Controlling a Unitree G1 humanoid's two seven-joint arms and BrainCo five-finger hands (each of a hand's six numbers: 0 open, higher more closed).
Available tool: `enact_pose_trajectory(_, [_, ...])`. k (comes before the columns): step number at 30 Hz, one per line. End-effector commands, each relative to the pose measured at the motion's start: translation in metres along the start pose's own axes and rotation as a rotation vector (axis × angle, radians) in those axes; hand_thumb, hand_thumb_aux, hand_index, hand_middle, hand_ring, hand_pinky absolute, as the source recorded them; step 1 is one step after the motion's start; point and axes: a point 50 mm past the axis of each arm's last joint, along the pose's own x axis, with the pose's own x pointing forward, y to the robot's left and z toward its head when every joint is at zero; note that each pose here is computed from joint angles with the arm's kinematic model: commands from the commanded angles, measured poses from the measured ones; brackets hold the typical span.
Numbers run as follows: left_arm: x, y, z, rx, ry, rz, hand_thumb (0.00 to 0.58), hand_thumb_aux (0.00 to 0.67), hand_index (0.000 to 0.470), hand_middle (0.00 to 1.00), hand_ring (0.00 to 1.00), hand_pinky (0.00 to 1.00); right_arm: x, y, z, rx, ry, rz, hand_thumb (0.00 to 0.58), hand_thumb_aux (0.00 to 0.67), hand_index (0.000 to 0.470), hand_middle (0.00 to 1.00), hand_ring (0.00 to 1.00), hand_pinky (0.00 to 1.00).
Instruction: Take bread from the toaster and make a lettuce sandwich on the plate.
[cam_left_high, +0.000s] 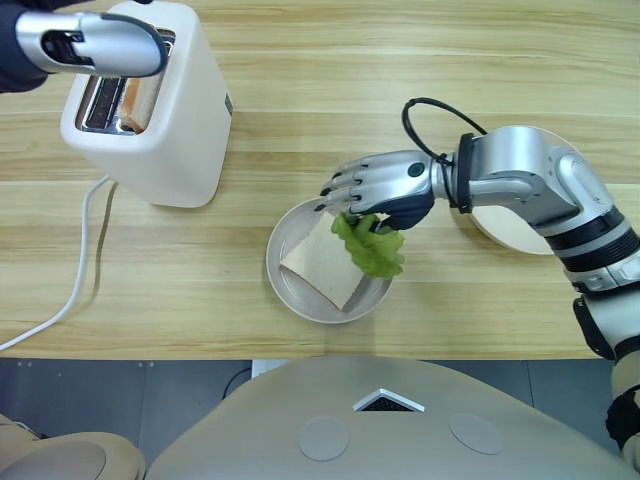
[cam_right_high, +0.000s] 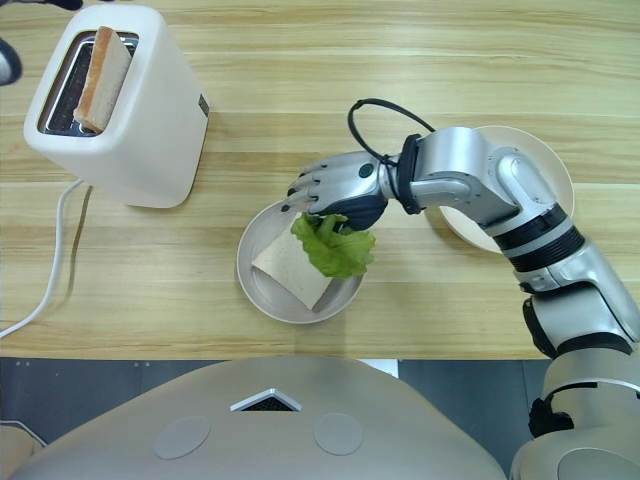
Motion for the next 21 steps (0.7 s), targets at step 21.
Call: enact_pose_trajectory(21, [0.023,-0.006,-0.004,-0.001,-0.022,-0.059,0.0,0.0,0.0,0.0,0.0,0.0,0.037,0.006,-0.018,-0.069,0.01,0.161,0.509,0.436,0.306,0.0,0.0,0.0])
